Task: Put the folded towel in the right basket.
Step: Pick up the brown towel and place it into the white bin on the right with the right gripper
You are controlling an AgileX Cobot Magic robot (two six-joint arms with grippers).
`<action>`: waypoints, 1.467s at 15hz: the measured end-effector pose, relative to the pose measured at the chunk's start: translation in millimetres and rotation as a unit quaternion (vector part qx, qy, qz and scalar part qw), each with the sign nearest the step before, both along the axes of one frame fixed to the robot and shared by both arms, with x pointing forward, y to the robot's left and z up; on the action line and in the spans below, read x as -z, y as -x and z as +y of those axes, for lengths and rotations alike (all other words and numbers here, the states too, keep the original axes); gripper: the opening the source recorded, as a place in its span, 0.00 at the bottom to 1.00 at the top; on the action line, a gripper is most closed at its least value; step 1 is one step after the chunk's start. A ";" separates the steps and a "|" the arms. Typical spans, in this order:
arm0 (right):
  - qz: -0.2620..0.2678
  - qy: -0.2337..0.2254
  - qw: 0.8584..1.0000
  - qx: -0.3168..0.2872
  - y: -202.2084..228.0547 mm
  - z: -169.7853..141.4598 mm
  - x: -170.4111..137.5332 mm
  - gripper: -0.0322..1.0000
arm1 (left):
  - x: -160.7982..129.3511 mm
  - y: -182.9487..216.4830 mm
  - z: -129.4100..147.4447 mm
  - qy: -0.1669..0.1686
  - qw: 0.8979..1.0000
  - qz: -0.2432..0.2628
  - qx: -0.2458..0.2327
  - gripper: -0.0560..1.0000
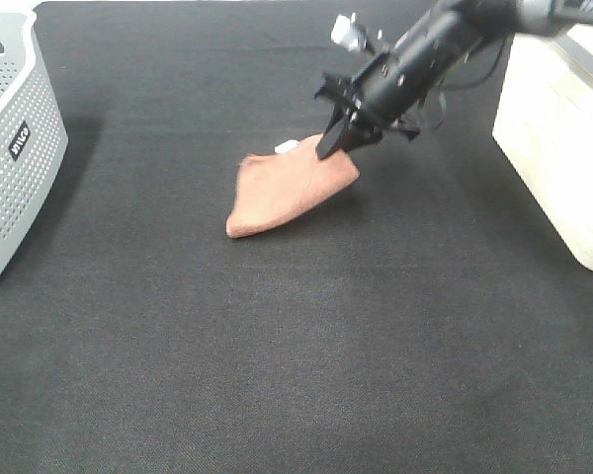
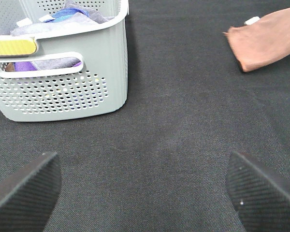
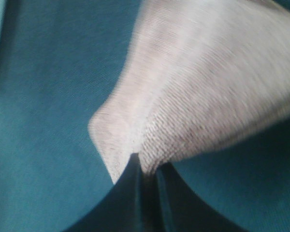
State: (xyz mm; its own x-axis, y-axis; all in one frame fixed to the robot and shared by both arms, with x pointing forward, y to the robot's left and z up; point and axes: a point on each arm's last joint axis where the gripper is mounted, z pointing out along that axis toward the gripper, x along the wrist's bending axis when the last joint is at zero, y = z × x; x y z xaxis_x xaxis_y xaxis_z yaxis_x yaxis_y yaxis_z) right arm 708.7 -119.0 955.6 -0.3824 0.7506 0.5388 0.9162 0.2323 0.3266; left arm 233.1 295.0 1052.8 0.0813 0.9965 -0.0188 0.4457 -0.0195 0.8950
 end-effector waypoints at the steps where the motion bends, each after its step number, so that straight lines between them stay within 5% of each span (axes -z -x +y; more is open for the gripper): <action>1: -0.007 0.001 1.000 -0.008 4.0 -1.1 -14.7 0.04 | 0.0 0.0 0.0 0.000 1.000 0.000 0.000 0.88; 6: -0.088 0.040 0.995 -0.025 26.9 -14.7 -96.5 0.04 | 0.0 0.0 0.0 0.000 1.000 0.000 0.000 0.88; 12: -0.222 0.154 0.962 0.034 76.3 -54.7 -207.5 0.04 | 0.0 0.0 0.0 0.000 1.000 0.000 0.000 0.88; 17: -0.268 0.189 0.941 0.085 95.2 -91.0 -245.6 0.04 | 0.0 0.0 0.0 0.000 1.000 0.000 0.000 0.88; 22: -0.242 0.185 0.926 0.222 86.9 -196.0 -250.3 0.04 | 0.0 0.0 0.0 0.000 1.000 0.000 0.000 0.88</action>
